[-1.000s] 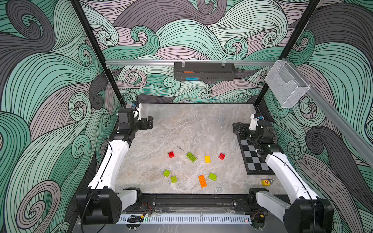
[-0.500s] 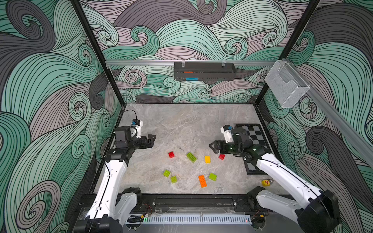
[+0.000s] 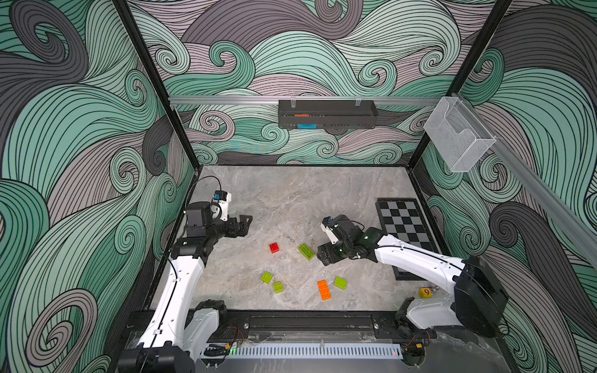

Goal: Assemble a giraffe with lego
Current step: Adjust the lego brick at the center of the board.

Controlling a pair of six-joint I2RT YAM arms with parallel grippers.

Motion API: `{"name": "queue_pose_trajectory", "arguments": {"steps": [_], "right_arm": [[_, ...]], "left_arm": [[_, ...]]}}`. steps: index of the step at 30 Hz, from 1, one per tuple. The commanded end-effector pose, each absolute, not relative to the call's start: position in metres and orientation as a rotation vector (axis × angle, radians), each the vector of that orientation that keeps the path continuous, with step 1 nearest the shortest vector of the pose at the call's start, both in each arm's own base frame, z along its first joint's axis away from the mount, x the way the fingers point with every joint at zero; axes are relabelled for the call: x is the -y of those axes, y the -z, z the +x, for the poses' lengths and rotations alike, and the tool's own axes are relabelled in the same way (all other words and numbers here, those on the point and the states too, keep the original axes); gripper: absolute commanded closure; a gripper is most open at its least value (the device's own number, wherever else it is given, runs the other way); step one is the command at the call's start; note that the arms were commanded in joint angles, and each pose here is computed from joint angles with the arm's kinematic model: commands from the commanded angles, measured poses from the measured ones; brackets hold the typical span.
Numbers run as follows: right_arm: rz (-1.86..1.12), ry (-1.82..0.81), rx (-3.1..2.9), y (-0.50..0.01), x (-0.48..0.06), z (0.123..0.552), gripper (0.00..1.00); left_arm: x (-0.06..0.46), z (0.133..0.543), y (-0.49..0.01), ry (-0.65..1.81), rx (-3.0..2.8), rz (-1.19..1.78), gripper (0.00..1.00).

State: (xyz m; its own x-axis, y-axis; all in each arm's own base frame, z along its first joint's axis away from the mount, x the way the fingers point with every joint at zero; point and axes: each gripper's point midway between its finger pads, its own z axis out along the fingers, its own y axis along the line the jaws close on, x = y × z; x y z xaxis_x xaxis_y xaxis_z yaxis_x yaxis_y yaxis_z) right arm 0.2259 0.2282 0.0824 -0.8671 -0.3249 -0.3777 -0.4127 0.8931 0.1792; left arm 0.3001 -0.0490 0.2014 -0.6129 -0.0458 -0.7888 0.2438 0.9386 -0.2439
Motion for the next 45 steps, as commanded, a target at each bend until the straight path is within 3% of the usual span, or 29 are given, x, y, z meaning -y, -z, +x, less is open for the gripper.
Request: {"name": "queue_pose_trajectory", "arguments": {"steps": [1, 7, 13, 24, 36, 45], "right_arm": [[-0.532, -0.331, -2.711, -0.085, -0.23, 0.229, 0.15], [-0.71, -0.435, -2.687, -0.086, -0.28, 0.244, 0.17], [-0.972, -0.347, -2.719, -0.062, -0.313, 0.254, 0.19], [-1.186, -0.147, -2.757, -0.028, -0.3, 0.255, 0.26], [-1.337, -0.086, -2.706, -0.028, -0.292, 0.253, 0.54], [-1.512, -0.125, -2.573, -0.045, -0.297, 0.246, 0.67]], "left_arm": [[0.056, 0.302, -0.215, 0.416, -2.155, 0.185, 0.01], [0.059, 0.302, -0.216, 0.428, -2.158, 0.193, 0.01], [0.062, 0.298, -0.222, 0.436, -2.156, 0.206, 0.01], [0.063, 0.299, -0.22, 0.42, -2.148, 0.22, 0.01], [0.062, 0.299, -0.223, 0.425, -2.149, 0.213, 0.01], [0.061, 0.3, -0.222, 0.404, -2.148, 0.216, 0.01]]}}
